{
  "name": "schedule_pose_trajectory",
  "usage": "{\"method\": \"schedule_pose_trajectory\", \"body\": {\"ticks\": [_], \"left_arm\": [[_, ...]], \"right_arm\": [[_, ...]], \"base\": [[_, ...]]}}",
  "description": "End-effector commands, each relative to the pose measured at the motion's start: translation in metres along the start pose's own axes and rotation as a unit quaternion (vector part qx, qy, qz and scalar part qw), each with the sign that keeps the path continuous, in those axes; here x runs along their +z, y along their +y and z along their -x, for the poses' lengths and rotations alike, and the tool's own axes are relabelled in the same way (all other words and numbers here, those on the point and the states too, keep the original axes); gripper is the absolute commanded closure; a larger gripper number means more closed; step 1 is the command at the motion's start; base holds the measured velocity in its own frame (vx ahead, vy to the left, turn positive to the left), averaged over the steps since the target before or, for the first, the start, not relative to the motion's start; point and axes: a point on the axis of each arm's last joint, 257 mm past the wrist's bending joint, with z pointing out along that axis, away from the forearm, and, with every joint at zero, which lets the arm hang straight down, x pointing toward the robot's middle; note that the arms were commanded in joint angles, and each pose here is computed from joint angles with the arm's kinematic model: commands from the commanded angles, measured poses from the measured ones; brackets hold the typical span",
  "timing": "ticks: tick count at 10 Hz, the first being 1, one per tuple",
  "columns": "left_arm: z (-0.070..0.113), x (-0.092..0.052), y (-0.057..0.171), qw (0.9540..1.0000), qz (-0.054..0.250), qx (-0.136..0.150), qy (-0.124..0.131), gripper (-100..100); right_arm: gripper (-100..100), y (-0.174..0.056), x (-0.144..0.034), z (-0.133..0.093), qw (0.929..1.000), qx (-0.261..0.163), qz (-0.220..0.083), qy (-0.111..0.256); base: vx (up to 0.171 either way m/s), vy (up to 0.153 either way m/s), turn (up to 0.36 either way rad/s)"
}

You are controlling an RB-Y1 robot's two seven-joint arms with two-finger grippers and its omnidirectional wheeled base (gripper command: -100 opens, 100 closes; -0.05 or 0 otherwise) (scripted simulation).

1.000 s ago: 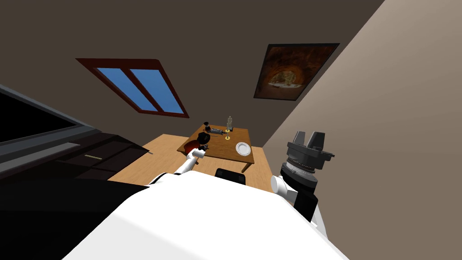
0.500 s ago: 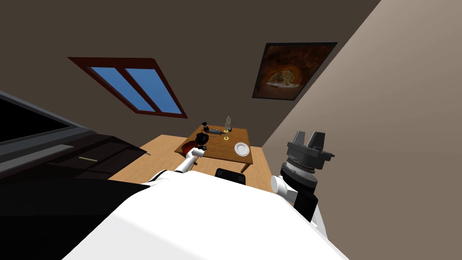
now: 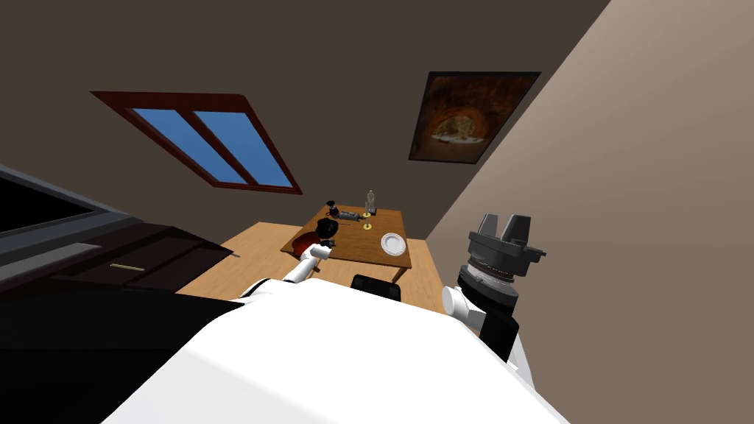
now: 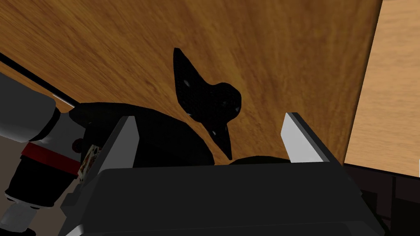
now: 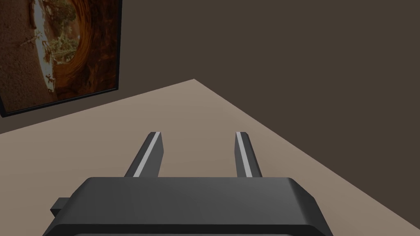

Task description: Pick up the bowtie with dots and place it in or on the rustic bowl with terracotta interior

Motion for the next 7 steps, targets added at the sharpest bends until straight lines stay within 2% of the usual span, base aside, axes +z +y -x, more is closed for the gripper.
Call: {"method": "schedule_pose_trajectory", "body": {"ticks": [1,3,4,7], "left_arm": [[0.0046,0.0032,0.0132,1.0,0.002,-0.005,-0.002,-100],[0.0043,0.0017,0.0116,1.0,0.002,-0.004,-0.002,-100],[0.0044,0.0018,0.0116,1.0,0.002,-0.004,-0.002,100],[0.0046,0.0018,0.011,1.0,0.001,-0.005,-0.002,100]], "right_arm": [[0,0.0,0.0,0.0,1.0,0.0,0.0,0.0],[0,0.0,0.0,0.0,1.0,0.0,0.0,0.0],[0,0.0,0.0,0.0,1.0,0.0,0.0,0.0],[0,0.0,0.0,0.0,1.0,0.0,0.0,0.0]], "base": [[0.067,-0.003,-0.072],[0.029,-0.004,-0.011],[0.0,0.0,0.0],[0.0,0.0,0.0]]}}
